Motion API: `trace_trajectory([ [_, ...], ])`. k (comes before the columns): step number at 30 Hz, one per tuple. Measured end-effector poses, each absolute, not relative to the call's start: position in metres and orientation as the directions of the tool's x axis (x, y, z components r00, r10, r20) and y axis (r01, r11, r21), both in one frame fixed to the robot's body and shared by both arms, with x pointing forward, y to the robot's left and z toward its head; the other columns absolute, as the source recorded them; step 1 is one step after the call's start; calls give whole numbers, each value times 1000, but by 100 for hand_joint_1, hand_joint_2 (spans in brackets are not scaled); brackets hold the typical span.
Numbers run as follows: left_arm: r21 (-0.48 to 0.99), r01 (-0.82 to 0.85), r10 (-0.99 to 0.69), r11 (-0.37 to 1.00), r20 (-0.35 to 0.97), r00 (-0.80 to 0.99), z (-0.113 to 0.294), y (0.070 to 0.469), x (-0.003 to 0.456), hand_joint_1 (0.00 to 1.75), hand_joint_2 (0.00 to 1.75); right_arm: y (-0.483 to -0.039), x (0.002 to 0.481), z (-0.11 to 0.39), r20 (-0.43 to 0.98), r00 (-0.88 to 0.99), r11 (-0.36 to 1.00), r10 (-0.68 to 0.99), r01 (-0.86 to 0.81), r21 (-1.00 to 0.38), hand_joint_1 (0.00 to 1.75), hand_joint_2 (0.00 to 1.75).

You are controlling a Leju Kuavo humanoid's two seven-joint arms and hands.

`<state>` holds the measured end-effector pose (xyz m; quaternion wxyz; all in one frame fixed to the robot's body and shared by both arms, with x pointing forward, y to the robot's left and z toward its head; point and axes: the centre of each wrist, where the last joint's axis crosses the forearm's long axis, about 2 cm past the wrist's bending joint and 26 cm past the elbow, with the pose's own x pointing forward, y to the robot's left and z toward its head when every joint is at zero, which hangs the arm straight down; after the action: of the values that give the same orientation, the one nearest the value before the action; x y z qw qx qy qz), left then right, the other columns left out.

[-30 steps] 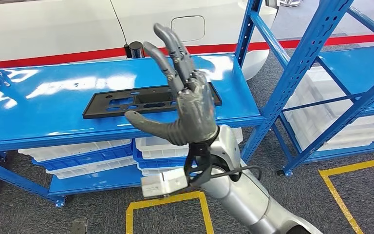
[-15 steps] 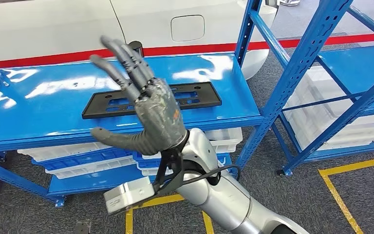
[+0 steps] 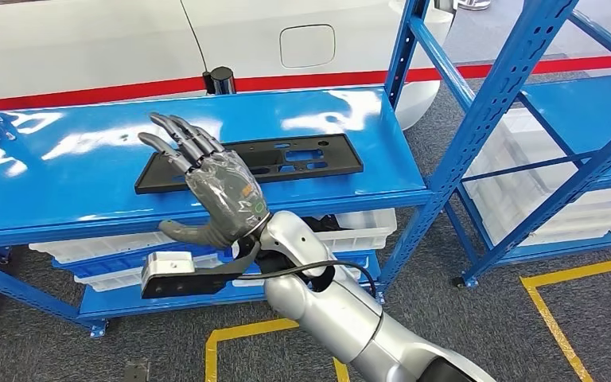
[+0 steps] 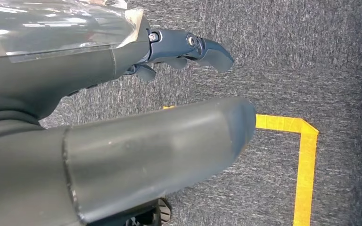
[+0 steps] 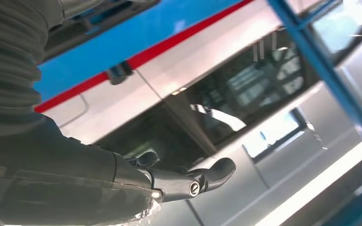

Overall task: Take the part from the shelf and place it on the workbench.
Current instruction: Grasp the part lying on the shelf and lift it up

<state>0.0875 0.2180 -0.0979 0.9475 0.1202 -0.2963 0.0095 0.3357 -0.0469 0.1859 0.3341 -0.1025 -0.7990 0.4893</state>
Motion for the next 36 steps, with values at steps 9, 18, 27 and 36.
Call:
trace_trajectory([
  [9, 214, -58, -72, 975, 554, 829, -98, 219, 88, 0, 0, -80, 351, 159, 411, -650, 460, 640, -105, -882, 0, 175],
  [18, 212, -52, -76, 976, 551, 831, -98, 221, 88, 0, 0, -104, 355, 142, 419, -587, 449, 693, -104, -888, 0, 175],
  [27, 223, -29, -102, 974, 552, 827, -99, 225, 89, 0, 0, -116, 344, 129, 409, -555, 441, 724, -82, -894, 0, 175],
  [36, 228, 6, -136, 974, 560, 817, -99, 231, 94, 0, 0, -119, 316, 108, 401, -525, 362, 751, -180, -915, 0, 175],
])
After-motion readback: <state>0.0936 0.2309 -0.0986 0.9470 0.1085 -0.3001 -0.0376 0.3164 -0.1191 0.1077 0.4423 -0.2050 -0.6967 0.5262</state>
